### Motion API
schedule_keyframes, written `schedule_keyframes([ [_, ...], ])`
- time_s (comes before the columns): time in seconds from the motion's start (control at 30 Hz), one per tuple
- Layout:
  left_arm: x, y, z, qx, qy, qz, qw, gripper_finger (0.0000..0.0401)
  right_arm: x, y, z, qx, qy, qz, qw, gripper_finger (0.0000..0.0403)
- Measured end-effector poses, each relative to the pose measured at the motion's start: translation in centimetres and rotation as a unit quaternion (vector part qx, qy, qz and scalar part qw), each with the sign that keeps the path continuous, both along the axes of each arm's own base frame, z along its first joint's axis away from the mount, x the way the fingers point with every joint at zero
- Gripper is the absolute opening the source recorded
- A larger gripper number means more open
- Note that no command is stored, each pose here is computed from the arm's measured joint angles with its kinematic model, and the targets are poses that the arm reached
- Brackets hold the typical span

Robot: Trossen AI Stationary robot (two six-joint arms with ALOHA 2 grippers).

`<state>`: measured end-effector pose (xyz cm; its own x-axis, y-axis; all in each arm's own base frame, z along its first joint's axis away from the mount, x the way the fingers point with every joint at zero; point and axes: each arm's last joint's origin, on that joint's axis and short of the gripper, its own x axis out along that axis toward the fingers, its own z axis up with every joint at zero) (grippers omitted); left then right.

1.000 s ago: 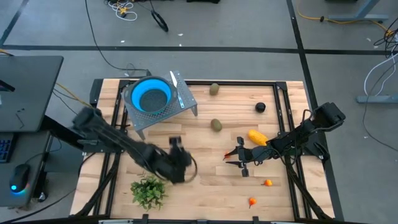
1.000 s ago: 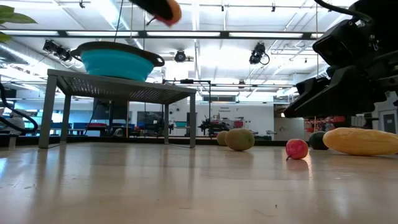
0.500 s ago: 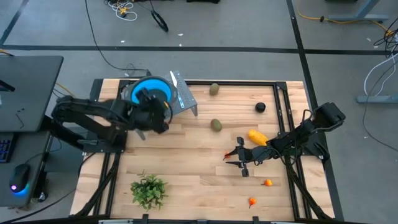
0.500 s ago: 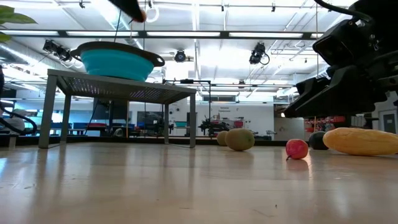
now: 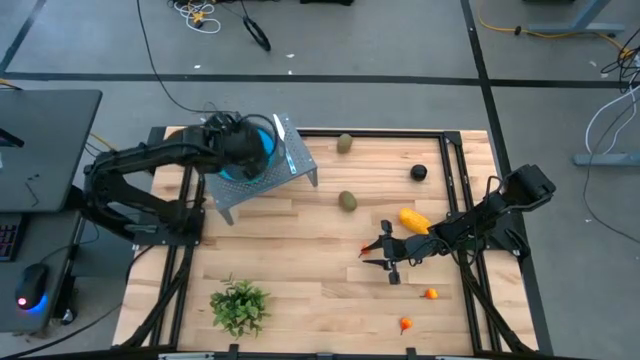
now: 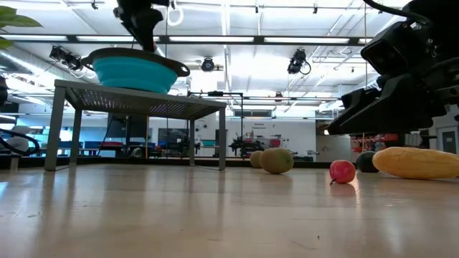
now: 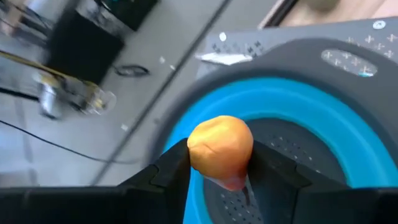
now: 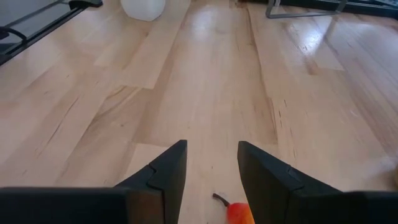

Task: Pick & Place Fruit
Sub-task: Put the left orange pear into the blue strainer bowl on the shelf, then put the top orange pear into the blue strainer bowl on the shelf

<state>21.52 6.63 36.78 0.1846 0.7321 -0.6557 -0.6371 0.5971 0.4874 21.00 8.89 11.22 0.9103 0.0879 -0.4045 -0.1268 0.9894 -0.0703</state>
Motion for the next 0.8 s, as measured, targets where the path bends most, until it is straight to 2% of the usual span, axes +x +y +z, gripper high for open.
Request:
schedule_keyframes([
  [0.17,-0.3,1.1,-0.2,-0.045,-0.02,0.015,0.999,0.018,0.0,0.0,0.0,0.0,0.0,0.0,1.0,0.0154],
  [0.5,-0.1,1.1,-0.2,-0.068,-0.038,0.013,0.997,0.0264,0.0,0.0,0.0,0.0,0.0,0.0,1.0,0.0154],
  [0.63,0.7,0.4,0.1,-0.084,-0.076,-0.019,0.993,0.028,0.0,0.0,0.0,0.0,0.0,0.0,1.0,0.0154],
  [0.8,2.6,-1.9,0.9,-0.083,-0.146,-0.1,0.981,0.0276,0.1,0.0,0.2,0.0,-0.012,0.002,1.0,0.0154],
])
